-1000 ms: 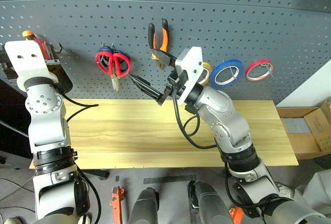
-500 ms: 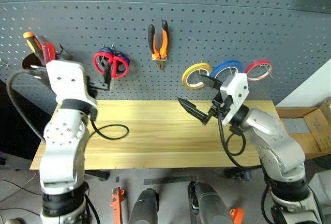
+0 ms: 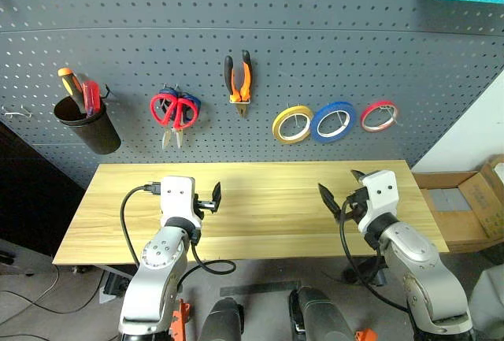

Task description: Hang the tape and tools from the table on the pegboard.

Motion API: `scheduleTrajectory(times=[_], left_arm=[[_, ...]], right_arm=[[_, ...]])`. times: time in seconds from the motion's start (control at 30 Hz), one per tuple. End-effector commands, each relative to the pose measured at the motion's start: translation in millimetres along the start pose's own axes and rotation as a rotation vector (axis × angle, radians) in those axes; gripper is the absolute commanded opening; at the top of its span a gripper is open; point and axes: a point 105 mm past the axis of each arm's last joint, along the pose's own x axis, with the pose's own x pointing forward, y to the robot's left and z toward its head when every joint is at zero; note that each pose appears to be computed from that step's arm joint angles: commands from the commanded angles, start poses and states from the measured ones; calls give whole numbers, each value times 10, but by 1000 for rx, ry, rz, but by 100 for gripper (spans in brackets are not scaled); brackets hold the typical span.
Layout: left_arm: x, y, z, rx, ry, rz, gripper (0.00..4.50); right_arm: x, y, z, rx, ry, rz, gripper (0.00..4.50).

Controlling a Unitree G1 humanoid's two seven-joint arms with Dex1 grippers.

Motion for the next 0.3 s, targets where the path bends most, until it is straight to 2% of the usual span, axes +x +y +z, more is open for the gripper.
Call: scheduleTrajectory(times=[0.03, 0.17, 0.3], left_arm=[[110, 92, 54, -2, -21, 10, 449], [201, 162, -65, -34, 17, 15, 449], [190, 97, -231, -57, 65, -29, 449]], right_arm=[[0, -200, -135, 40, 49, -116, 450], [-27, -239, -329, 120, 104, -176, 450], [-72, -212, -523, 128, 162, -180, 450]])
